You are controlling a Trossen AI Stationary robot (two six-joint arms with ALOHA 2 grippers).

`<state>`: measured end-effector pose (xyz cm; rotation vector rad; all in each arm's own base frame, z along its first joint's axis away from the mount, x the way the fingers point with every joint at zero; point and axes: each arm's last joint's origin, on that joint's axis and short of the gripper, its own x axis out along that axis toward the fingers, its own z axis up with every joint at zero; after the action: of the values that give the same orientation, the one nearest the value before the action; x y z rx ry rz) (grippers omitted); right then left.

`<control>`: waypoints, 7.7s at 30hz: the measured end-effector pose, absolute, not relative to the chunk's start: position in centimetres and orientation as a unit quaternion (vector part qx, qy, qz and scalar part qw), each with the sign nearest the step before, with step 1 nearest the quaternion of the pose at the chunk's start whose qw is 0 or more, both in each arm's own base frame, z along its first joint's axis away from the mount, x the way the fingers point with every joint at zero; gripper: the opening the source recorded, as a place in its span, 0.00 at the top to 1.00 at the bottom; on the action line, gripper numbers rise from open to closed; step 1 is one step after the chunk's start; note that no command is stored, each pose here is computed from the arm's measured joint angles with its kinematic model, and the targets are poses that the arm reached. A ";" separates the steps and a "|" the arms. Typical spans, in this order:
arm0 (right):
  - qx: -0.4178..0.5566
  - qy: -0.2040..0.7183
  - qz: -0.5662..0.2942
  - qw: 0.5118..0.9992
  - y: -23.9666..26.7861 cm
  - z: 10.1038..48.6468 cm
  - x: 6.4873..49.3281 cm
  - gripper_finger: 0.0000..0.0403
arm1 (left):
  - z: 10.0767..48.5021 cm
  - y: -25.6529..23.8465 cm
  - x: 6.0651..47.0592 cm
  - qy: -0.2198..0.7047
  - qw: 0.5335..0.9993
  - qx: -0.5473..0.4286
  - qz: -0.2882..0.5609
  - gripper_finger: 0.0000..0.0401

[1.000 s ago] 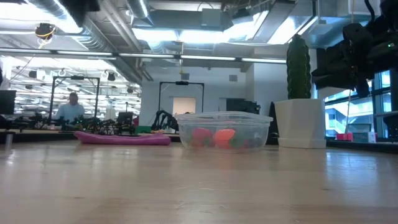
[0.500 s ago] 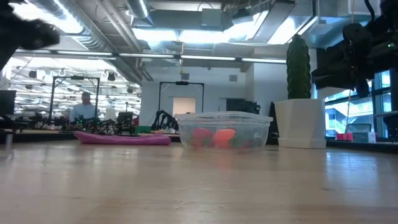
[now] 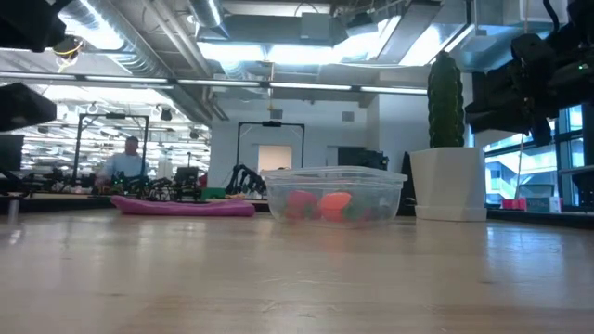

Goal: Pick and placing Produce into tupperware
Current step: Put the blackberry into the transparent container, then return to Home Position

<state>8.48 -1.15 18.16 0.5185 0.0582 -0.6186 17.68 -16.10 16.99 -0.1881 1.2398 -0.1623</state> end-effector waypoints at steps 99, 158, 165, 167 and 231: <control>0.247 0.030 -0.301 0.920 -1.1 18.2 8.5 0.58 | 18.3 10.1 40.5 0.472 0.857 -0.062 0.197 0.72; 0.136 -0.037 -0.302 0.943 -1.5 20.3 8.7 0.58 | 38.4 0.9 14.1 0.106 0.971 0.000 0.215 0.77; 0.084 -0.032 -0.370 0.925 -2.5 20.4 8.4 0.58 | 31.7 1.4 11.7 0.036 0.956 -0.007 0.291 0.79; 0.079 -0.031 -0.386 0.919 -2.8 20.4 8.3 0.58 | 30.3 1.8 11.0 0.034 0.941 -0.005 0.336 0.80; 0.069 -0.025 -0.373 0.925 -5.2 16.6 8.7 0.58 | 17.1 2.3 9.2 0.008 0.950 -0.052 0.307 0.95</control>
<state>8.68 -5.17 16.60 0.1406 -0.0516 -0.7642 9.19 2.30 17.13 -0.1050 0.0162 0.6241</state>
